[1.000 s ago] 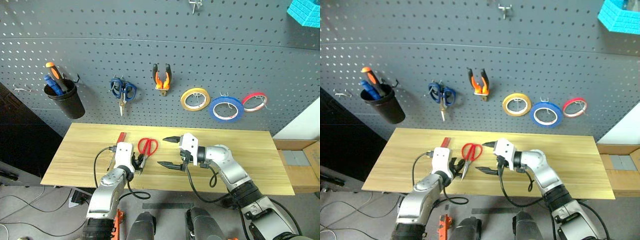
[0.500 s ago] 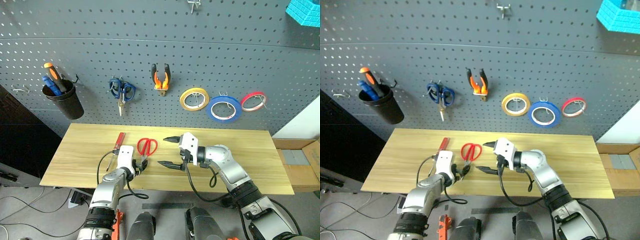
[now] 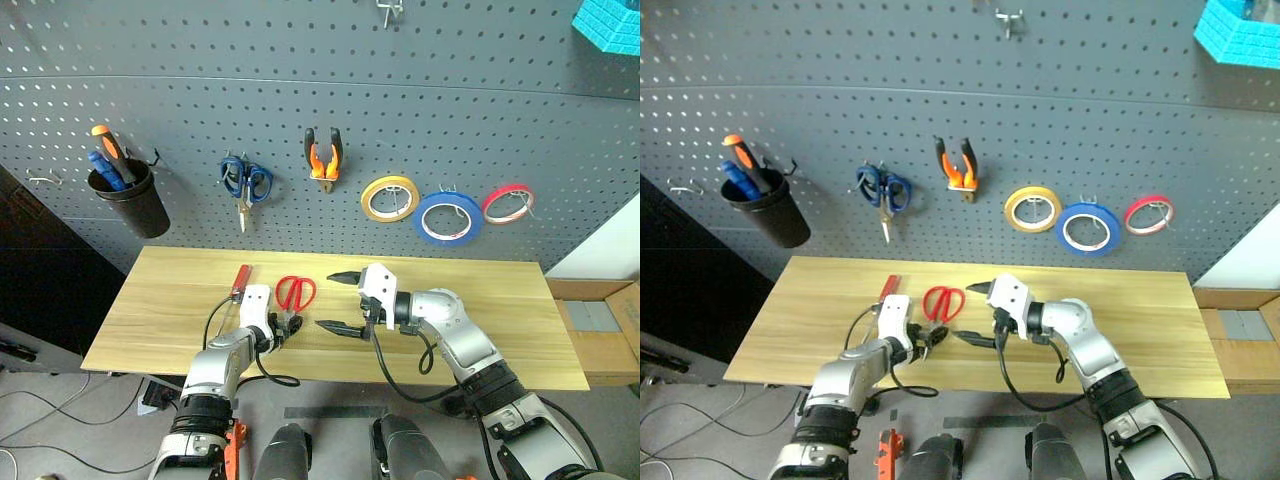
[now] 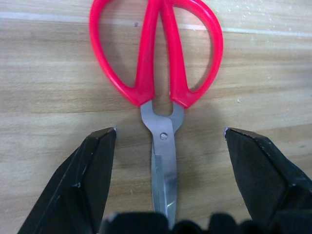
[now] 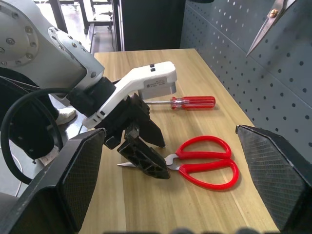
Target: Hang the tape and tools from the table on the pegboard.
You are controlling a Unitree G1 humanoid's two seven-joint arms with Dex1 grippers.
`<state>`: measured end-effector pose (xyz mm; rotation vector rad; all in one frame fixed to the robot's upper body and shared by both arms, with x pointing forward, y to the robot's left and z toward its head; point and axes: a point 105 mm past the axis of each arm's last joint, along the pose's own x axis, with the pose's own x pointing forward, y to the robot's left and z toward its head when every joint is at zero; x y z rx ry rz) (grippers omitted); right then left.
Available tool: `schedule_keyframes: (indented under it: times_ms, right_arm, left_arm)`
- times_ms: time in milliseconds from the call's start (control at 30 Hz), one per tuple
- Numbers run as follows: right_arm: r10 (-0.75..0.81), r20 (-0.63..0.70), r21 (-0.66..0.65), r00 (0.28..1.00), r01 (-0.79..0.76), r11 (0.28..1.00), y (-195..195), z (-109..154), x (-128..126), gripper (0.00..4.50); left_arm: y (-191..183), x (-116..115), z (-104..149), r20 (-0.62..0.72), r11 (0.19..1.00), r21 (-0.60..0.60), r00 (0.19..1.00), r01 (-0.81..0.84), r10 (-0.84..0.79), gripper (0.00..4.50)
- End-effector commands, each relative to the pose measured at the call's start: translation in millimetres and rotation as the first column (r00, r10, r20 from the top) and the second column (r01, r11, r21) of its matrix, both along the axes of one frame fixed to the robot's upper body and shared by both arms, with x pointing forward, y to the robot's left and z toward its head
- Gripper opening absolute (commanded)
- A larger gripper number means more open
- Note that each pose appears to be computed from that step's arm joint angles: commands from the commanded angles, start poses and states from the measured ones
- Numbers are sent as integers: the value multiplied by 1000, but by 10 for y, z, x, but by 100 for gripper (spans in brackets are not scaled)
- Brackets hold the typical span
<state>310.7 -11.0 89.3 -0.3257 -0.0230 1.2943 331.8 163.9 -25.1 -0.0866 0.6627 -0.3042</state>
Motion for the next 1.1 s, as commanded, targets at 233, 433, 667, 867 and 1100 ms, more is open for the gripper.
schedule_keyframes:
  times_ms: [233, 433, 667, 867, 1100]
  right_arm:
    - [-16, 23, 46, 1000, 15, 999, 23, 143, 28, 450]
    - [-23, 23, 47, 999, 22, 999, 10, 146, 40, 450]
    - [-16, 23, 44, 1000, 15, 999, 19, 144, 27, 450]
    - [-13, 34, 40, 999, 11, 999, 15, 166, 49, 450]
    - [1, 42, 29, 999, -2, 1000, 11, 158, 36, 450]
  left_arm:
    - [79, -71, -120, -63, 983, 168, 996, 76, -66, 379]
    - [62, -58, -147, -69, 982, 175, 996, 74, -62, 379]
    - [48, -58, -148, -69, 990, 134, 997, 48, -39, 220]
    - [53, -50, -122, -67, 995, 100, 998, 21, -14, 25]
    - [109, -23, -114, -64, 996, 91, 998, -15, 21, 24]
